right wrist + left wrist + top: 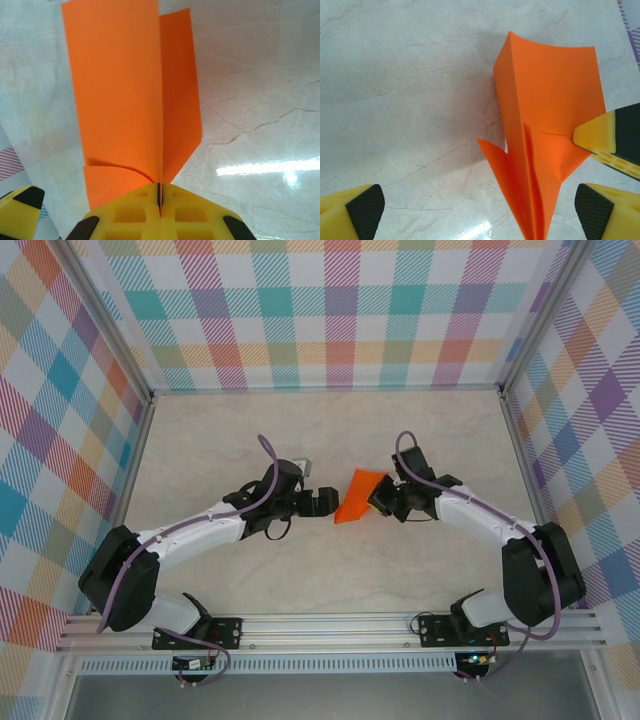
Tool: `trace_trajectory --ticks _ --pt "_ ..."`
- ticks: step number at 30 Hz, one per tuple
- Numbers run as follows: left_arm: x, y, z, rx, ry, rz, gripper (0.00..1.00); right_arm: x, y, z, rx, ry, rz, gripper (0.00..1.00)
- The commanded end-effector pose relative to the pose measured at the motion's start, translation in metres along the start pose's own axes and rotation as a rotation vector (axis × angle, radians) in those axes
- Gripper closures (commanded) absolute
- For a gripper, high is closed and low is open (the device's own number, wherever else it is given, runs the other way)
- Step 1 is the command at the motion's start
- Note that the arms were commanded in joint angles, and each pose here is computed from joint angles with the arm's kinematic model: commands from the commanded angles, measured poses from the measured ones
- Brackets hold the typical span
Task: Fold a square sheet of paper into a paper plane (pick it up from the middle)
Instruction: Fourth fold the wing at the center of the table.
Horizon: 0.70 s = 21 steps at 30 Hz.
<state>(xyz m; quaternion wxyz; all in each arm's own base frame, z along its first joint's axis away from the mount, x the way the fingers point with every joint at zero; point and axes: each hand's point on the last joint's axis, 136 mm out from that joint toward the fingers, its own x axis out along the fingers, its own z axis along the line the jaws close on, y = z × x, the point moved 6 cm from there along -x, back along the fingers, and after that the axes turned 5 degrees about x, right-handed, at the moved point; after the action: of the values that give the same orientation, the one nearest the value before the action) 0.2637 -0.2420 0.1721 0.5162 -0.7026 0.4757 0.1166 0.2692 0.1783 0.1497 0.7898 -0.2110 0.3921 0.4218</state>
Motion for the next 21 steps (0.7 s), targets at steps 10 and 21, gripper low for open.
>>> trace_trajectory --ticks 10,21 --pt "-0.017 -0.009 0.006 0.065 0.001 -0.174 0.00 0.006 0.006 0.032 -0.185 0.242 -0.144 1.00" --pt "0.007 0.016 0.005 0.144 0.102 -0.128 0.05 0.029 0.020 0.025 -0.079 0.264 -0.077 1.00"
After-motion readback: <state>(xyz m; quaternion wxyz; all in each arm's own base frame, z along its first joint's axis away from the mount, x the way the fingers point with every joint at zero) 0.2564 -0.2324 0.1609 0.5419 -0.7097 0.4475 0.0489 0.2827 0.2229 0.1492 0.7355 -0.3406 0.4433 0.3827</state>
